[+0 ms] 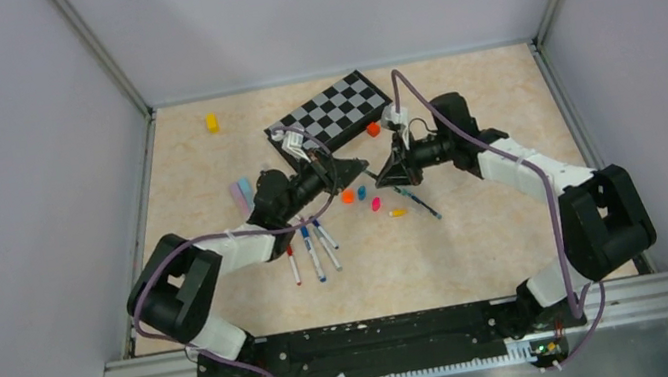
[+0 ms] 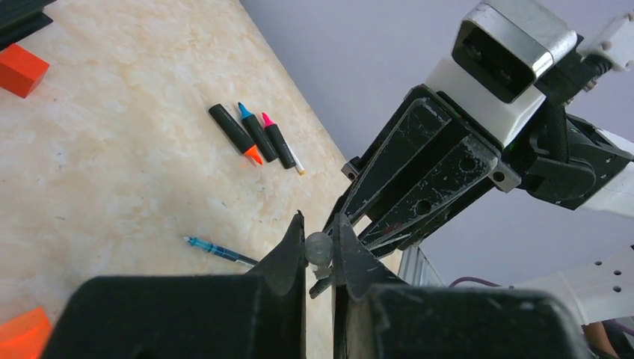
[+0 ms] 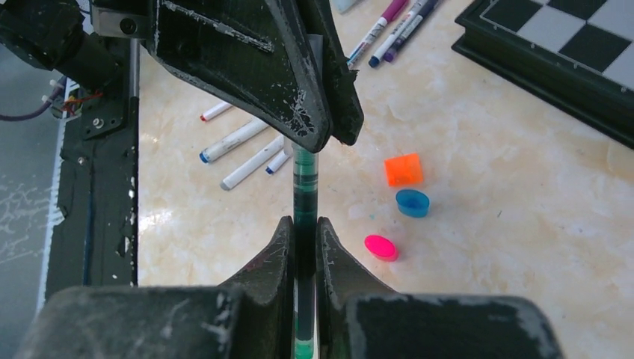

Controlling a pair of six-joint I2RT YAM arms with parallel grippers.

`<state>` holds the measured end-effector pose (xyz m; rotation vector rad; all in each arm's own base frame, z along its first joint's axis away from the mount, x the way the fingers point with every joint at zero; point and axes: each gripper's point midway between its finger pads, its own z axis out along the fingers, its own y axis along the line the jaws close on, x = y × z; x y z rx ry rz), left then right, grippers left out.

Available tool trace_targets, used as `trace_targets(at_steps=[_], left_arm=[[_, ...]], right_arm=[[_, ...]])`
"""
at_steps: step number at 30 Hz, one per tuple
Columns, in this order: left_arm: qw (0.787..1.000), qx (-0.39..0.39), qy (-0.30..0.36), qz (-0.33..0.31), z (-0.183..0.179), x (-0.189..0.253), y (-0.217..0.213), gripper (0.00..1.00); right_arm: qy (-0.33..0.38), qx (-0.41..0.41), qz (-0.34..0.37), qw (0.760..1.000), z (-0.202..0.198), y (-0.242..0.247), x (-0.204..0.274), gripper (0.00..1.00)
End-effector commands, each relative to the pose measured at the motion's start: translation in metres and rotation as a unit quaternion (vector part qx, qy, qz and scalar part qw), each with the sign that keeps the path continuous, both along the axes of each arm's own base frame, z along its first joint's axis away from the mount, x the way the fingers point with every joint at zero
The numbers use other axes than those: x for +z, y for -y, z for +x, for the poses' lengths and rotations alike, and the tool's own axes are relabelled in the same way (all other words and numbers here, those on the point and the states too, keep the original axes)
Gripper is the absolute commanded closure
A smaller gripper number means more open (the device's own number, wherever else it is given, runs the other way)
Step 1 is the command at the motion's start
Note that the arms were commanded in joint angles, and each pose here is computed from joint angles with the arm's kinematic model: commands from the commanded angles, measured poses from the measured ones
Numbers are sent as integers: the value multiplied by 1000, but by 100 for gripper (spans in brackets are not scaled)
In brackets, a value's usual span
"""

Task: Open the pen caps
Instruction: Open the pen cap from the pen, then place the pen at the center of the board.

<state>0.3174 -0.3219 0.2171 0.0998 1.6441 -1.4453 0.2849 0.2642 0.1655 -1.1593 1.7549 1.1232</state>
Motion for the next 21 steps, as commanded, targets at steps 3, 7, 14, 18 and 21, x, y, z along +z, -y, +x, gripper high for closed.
trace_targets(at_steps=[3,7,14,18,21], left_arm=[[973,193,103,-70,41,82,-94,100],[954,261,119,-88,41,104,-128,100],[973,155,158,-60,9,103,-102,100],[985,65,153,-42,-15,82,-82,100],[989,5,141,-33,-32,66,-70,100]], right_arm=[[-13,37,-42,998,-28,13,-22,100],[-8,46,-54,997,-39,22,-31,100],[23,-91,-59,994,18,92,-17,100],[30,-260,-73,962,61,177,-12,100],[20,-377,-84,922,77,245,-16,100]])
